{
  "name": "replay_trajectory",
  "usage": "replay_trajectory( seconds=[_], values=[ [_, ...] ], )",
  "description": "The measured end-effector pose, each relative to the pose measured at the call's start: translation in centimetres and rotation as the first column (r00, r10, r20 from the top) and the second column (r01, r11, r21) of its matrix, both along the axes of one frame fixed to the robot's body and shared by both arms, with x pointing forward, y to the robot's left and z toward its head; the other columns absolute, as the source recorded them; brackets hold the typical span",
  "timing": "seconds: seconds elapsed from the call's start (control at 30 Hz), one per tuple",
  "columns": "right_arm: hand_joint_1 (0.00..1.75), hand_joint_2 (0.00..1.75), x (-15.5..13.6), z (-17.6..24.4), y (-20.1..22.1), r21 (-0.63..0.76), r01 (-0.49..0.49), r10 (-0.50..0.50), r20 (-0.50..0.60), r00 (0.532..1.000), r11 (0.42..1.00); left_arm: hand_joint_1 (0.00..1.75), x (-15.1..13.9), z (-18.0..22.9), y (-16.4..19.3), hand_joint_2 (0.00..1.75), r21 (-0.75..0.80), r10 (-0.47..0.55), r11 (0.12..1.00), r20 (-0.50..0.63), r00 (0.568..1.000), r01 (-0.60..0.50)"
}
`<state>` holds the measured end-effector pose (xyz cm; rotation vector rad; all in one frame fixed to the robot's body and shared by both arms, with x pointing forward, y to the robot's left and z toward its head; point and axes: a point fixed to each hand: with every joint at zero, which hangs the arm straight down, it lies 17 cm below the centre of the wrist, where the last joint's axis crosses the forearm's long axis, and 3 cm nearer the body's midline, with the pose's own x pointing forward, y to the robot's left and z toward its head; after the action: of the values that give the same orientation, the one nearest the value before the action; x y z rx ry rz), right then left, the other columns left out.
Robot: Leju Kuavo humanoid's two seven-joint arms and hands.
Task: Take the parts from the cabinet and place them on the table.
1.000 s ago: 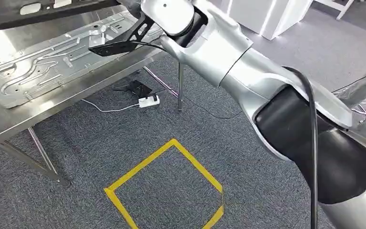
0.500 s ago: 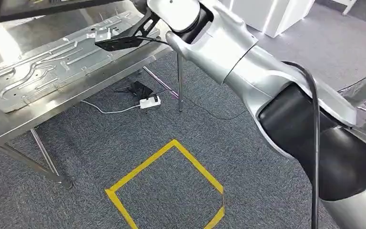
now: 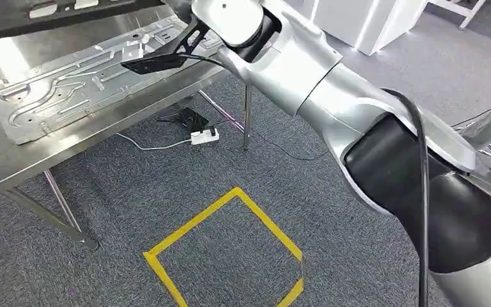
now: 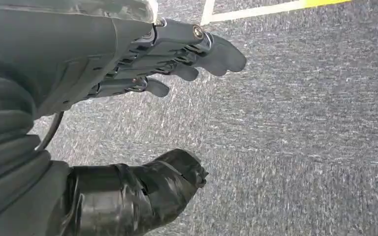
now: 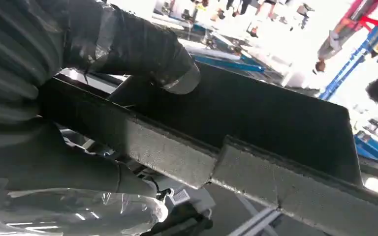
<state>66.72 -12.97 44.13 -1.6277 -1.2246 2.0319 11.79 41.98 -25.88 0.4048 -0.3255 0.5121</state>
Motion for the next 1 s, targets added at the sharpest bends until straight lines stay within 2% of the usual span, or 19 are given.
replay_trajectory(
  seconds=[0.8, 0.93, 1.0],
  values=[
    [1.75, 1.75, 0.0, -0.2, 0.0, -0.011, 0.005, -0.005, -0.014, 1.0, 1.0, 0.0, -0.1, 0.1, 0.3, 1.75, 0.013, 0.011, 1.0, 0.001, 1.0, -0.011],
    [1.75, 1.75, 0.1, -1.3, -0.7, -0.021, 0.018, -0.019, -0.031, 0.999, 1.0, 0.0, 0.9, 0.4, 0.1, 1.75, 0.016, -0.02, 1.0, 0.057, 0.998, 0.019],
    [1.75, 1.75, 0.2, -1.4, -1.0, -0.024, 0.024, -0.025, -0.032, 0.999, 0.999, 0.0, 2.3, 0.8, -0.3, 1.75, 0.013, -0.061, 0.998, 0.129, 0.99, 0.06]
  ],
)
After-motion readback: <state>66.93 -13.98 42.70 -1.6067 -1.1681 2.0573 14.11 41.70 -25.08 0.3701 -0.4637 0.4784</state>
